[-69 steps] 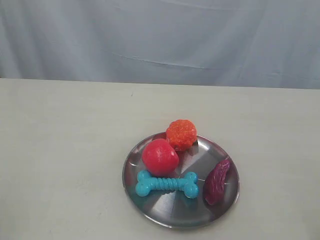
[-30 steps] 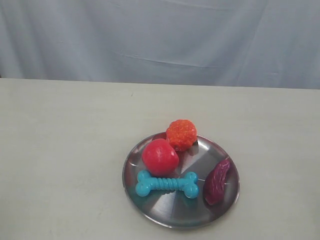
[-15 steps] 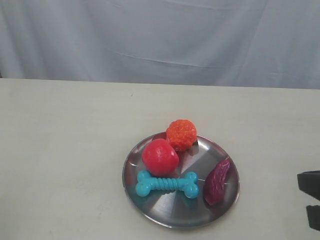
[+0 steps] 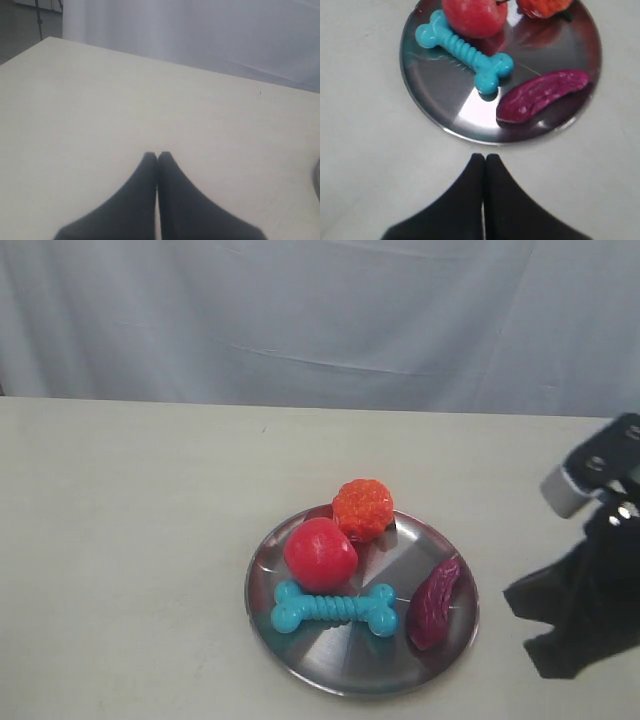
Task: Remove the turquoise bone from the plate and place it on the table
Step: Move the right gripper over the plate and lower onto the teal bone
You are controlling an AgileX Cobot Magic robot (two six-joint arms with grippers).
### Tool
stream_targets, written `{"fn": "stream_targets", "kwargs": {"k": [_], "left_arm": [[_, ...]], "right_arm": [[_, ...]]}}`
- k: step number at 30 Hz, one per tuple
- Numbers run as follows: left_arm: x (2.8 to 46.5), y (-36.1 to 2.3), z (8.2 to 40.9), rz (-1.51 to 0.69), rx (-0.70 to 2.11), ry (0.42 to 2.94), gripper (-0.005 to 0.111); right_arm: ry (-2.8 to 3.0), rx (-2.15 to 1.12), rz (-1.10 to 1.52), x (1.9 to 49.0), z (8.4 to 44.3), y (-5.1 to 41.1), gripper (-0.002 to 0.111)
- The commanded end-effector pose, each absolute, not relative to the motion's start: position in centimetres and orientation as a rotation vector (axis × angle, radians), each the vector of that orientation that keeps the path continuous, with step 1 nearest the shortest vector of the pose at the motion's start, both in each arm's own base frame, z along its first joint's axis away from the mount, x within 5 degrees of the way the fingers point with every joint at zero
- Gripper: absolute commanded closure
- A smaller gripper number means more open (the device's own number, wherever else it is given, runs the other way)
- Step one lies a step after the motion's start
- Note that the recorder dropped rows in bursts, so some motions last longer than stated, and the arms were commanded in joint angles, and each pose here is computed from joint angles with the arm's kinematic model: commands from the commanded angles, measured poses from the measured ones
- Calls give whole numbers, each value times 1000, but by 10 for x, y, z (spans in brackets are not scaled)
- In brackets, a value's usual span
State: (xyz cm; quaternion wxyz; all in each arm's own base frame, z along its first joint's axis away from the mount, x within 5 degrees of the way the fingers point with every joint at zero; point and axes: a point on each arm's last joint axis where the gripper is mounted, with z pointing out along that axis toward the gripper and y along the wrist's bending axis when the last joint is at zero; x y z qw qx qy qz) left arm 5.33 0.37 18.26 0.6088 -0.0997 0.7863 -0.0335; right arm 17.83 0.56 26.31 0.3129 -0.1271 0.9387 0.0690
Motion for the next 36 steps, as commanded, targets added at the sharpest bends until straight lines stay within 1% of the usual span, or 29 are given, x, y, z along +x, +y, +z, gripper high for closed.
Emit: {"fn": "stream_targets", "kwargs": {"k": [1, 5, 6, 7, 8, 9, 10, 11, 12, 13, 15, 17, 23, 31, 32, 33, 35, 36], "left_arm": [[53, 4, 182, -70, -232, 1812, 107], [53, 4, 182, -70, -232, 1812, 107], [53, 4, 182, -70, -232, 1812, 107], [53, 4, 182, -70, -232, 1812, 107], [53, 4, 182, -70, -232, 1812, 107], [53, 4, 182, -70, -232, 1812, 107], [53, 4, 182, -70, -232, 1812, 107], [53, 4, 182, -70, -232, 1812, 107], [53, 4, 182, -70, -232, 1812, 107], [53, 4, 182, -70, -232, 1812, 107], [53, 4, 182, -70, -232, 1812, 107], [53, 4, 182, -70, -232, 1812, 107], [53, 4, 182, -70, -232, 1812, 107], [53, 4, 182, -70, -232, 1812, 107], [53, 4, 182, -70, -232, 1812, 107], [53, 4, 182, -70, -232, 1812, 107], [53, 4, 182, -70, -232, 1812, 107], [53, 4, 182, -70, -232, 1812, 107]], "right_arm": [[2473, -628, 188, 224, 273, 21, 109], [2463, -941, 191, 272, 274, 37, 109], [2458, -1059, 182, 294, 267, 43, 109], [2451, -1085, 166, 304, 266, 45, 109], [2461, -1134, 131, 324, 257, 47, 109], [2466, -1174, 106, 331, 250, 48, 109], [2475, -1278, 68, 342, 234, 51, 109], [2482, -1309, 54, 344, 227, 52, 109], [2502, -1368, 37, 350, 209, 56, 109], [2509, -1376, 43, 352, 203, 58, 109], [2527, -1339, 77, 361, 182, 62, 108], [2504, -1322, 56, 367, 172, 66, 108], [2455, -1371, 45, 368, 166, 84, 108], [2443, -1377, 41, 369, 164, 87, 108], [2447, -1380, 43, 369, 163, 87, 108], [2451, -1381, 45, 369, 162, 87, 104], [2464, -1381, 60, 369, 159, 88, 93], [2471, -1382, 66, 369, 157, 88, 84]]}}
